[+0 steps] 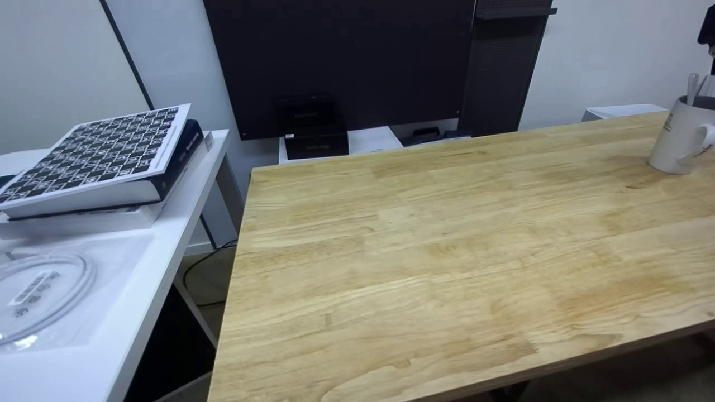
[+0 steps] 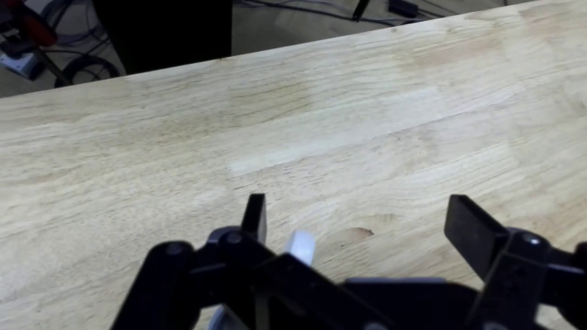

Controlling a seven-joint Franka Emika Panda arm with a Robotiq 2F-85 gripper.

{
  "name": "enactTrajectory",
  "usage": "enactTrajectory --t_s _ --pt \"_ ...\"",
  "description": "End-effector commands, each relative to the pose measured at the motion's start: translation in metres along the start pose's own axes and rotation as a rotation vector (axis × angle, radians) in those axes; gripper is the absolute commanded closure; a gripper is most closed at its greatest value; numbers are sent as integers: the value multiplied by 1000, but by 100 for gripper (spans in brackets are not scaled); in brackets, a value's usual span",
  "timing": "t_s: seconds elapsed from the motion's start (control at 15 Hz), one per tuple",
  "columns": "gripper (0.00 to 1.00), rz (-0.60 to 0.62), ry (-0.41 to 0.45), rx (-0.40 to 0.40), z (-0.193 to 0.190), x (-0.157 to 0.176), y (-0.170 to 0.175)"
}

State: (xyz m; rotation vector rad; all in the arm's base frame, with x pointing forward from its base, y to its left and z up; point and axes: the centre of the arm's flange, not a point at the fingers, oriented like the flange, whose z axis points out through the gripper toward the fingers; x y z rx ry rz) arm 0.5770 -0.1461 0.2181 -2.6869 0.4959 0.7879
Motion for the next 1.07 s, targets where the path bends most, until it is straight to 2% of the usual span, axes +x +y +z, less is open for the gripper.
enactTrajectory --t_s 0.0,0.13,0.33,0.67,0.8,0.87,1.0 --pt "0 -82 132 -130 -1 -55 -25" --pt "0 -124 225 -194 4 -74 -36" --pt "0 -200 387 -238 17 -99 -45" --pt "0 -247 678 -221 36 -130 -46" --pt "0 -217 695 -206 41 -139 -40" --pt "0 -242 663 -220 33 -114 -46" --pt "0 -240 670 -218 40 -124 -42"
